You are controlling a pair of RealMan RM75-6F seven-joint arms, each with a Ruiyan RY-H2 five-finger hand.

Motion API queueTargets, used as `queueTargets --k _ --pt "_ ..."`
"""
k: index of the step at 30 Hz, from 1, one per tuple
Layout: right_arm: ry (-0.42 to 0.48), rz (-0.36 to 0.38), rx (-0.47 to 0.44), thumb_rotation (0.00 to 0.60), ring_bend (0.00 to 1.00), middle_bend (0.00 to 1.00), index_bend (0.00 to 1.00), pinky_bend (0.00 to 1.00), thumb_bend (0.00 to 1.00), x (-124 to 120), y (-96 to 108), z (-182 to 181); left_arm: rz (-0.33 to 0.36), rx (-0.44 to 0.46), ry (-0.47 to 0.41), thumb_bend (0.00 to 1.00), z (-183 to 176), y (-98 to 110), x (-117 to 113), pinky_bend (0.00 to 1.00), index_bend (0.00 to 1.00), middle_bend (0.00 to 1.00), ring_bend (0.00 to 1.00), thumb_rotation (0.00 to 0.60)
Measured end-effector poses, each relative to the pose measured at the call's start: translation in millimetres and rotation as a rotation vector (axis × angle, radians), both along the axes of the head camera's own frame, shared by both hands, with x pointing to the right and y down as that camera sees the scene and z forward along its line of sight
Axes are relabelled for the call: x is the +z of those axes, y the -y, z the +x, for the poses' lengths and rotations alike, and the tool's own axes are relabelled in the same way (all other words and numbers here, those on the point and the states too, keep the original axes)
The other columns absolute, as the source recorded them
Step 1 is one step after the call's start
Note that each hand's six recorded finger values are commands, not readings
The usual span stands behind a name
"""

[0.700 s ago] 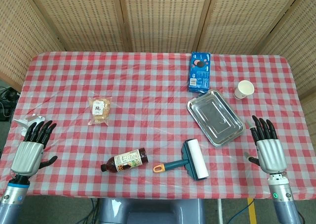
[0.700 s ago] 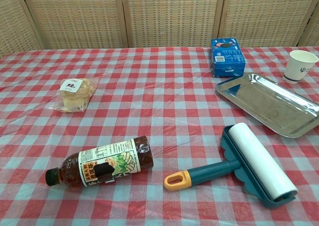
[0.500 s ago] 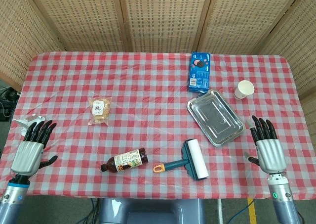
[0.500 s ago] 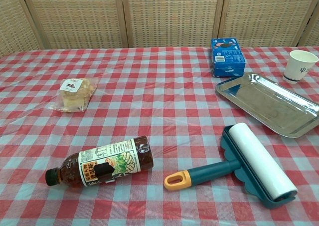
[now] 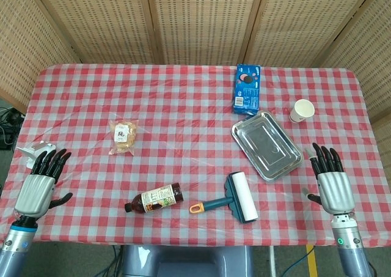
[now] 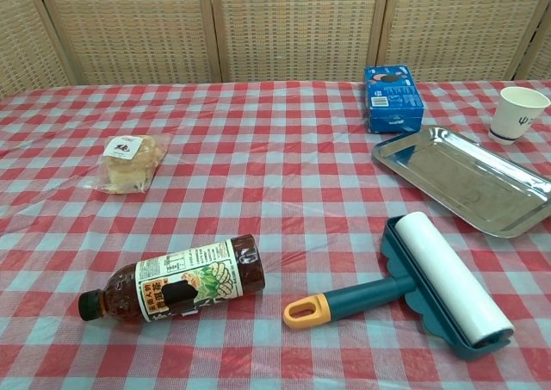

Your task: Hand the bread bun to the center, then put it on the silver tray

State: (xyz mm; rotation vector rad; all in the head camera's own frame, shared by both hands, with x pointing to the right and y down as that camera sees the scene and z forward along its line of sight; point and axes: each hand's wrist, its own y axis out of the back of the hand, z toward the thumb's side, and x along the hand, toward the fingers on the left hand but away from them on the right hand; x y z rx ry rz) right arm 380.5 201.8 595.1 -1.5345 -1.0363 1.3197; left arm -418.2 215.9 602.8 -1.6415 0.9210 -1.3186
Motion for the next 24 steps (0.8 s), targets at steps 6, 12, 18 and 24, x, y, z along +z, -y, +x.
queueTargets --k 6,12,18,24 --pt "0.002 -0.009 0.007 0.600 0.00 0.00 0.00 0.00 0.10 2 0 2 -0.003 -0.001 0.004 0.09 0 4 2 0.00 0.00 0.00 0.00 0.600" --pt "0.007 -0.024 0.019 0.600 0.00 0.00 0.01 0.00 0.10 6 2 4 -0.020 0.000 -0.012 0.09 4 24 6 0.00 0.00 0.00 0.00 0.600" --pt "0.008 -0.031 0.023 0.600 0.00 0.00 0.03 0.00 0.10 8 3 5 -0.093 0.052 -0.039 0.09 23 66 17 0.00 0.00 0.00 0.00 0.600" --pt "0.007 -0.040 0.039 0.600 0.00 0.00 0.03 0.00 0.10 10 5 9 -0.166 0.149 0.009 0.09 47 112 35 0.00 0.00 0.00 0.00 0.600"
